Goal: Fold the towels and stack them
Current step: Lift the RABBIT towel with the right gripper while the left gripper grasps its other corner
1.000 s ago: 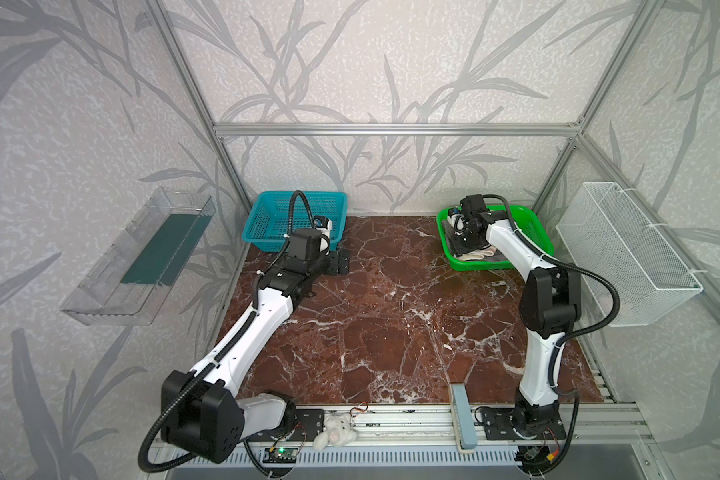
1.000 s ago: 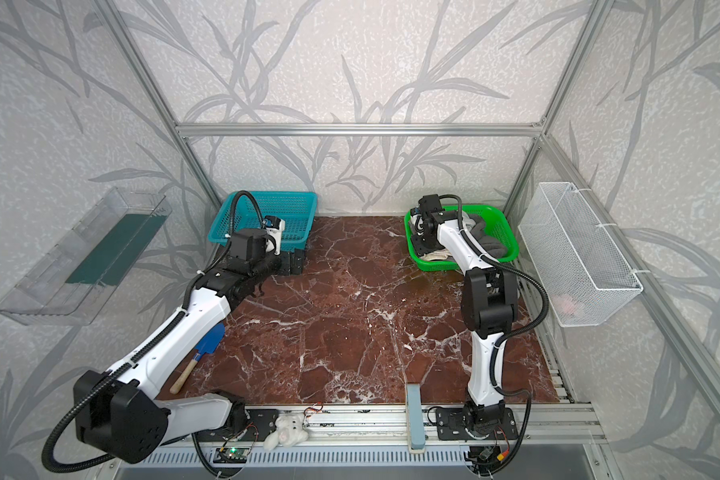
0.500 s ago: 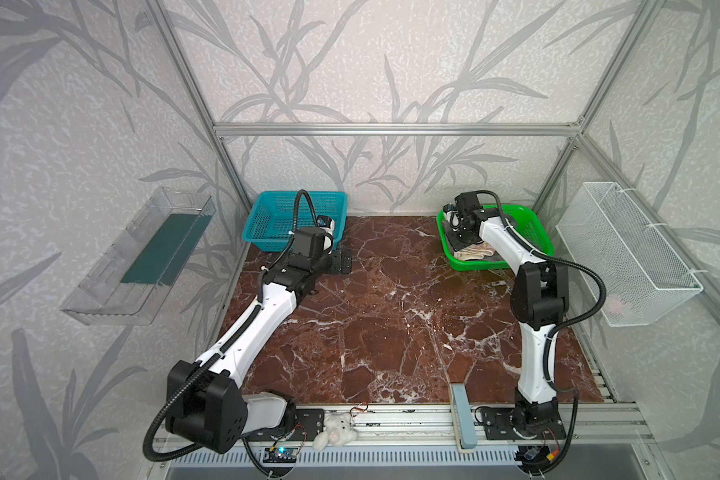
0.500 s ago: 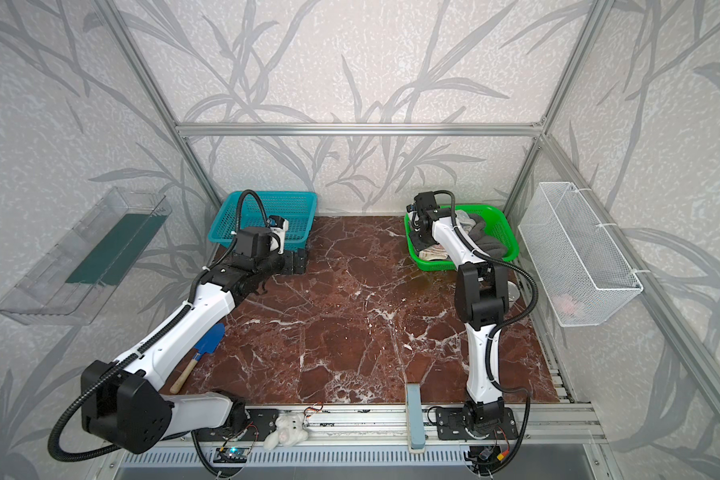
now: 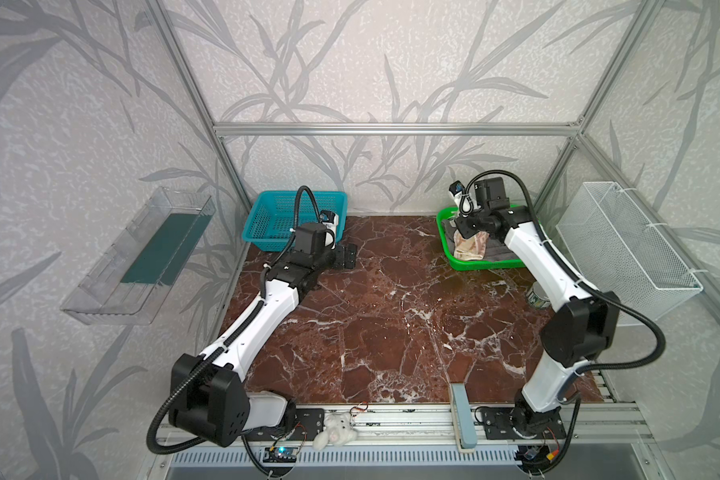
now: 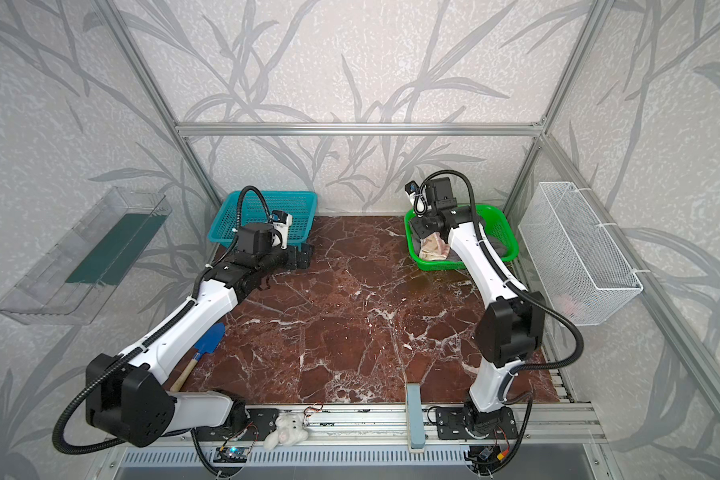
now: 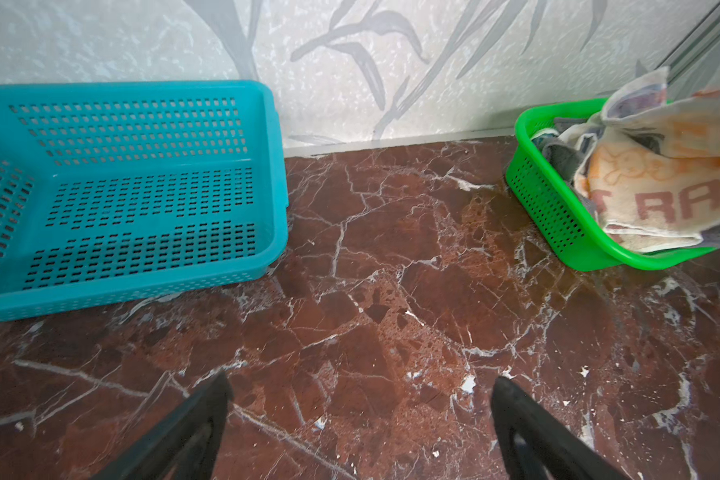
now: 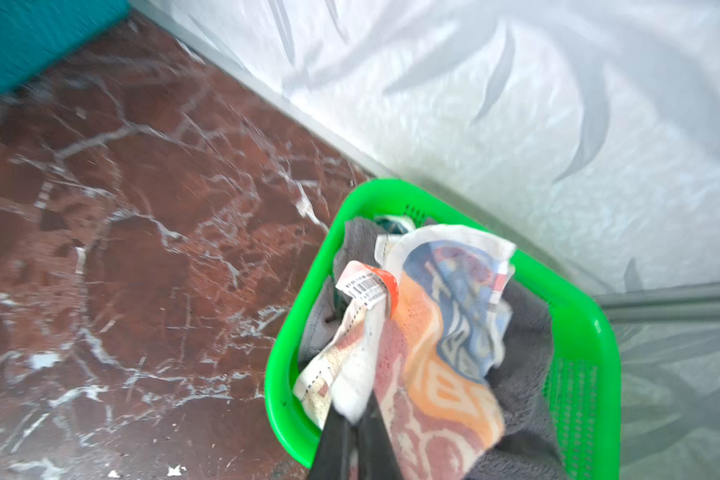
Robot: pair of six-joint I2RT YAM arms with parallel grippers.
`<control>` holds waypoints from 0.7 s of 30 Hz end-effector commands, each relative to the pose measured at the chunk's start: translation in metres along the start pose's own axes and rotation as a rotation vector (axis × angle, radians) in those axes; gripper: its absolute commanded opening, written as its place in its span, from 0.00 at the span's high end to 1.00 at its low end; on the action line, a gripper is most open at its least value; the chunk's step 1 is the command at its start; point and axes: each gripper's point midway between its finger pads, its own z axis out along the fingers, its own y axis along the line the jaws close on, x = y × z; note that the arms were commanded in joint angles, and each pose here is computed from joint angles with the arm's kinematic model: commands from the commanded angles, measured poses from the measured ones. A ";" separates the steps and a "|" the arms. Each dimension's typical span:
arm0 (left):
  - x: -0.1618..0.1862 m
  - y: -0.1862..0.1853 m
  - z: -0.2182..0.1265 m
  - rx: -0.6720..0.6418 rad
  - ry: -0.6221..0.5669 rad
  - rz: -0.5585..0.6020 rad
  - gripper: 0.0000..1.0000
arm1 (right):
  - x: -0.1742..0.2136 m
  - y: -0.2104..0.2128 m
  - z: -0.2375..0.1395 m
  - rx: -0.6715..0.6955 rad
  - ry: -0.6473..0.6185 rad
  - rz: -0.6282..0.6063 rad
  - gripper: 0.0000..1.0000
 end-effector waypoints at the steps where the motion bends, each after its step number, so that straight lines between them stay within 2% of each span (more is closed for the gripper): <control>1: -0.042 -0.017 -0.011 0.070 -0.126 0.056 0.01 | -0.049 0.022 -0.057 -0.097 -0.192 -0.087 1.00; 6: -0.068 -0.029 -0.019 0.115 -0.188 0.151 0.01 | -0.084 0.055 -0.119 -0.285 -0.305 -0.131 1.00; 10: -0.090 -0.042 -0.032 0.167 -0.265 0.229 0.01 | -0.097 0.085 -0.162 -0.461 -0.374 -0.168 1.00; 12: -0.099 -0.052 -0.040 0.215 -0.302 0.264 0.01 | -0.102 0.089 -0.174 -0.495 -0.404 -0.158 1.00; 17: -0.095 -0.096 -0.064 0.464 -0.368 0.331 0.01 | -0.105 0.090 -0.179 -0.505 -0.414 -0.105 1.00; 21: -0.079 -0.122 -0.070 0.539 -0.387 0.384 0.01 | -0.097 0.095 -0.161 -0.493 -0.355 -0.072 1.00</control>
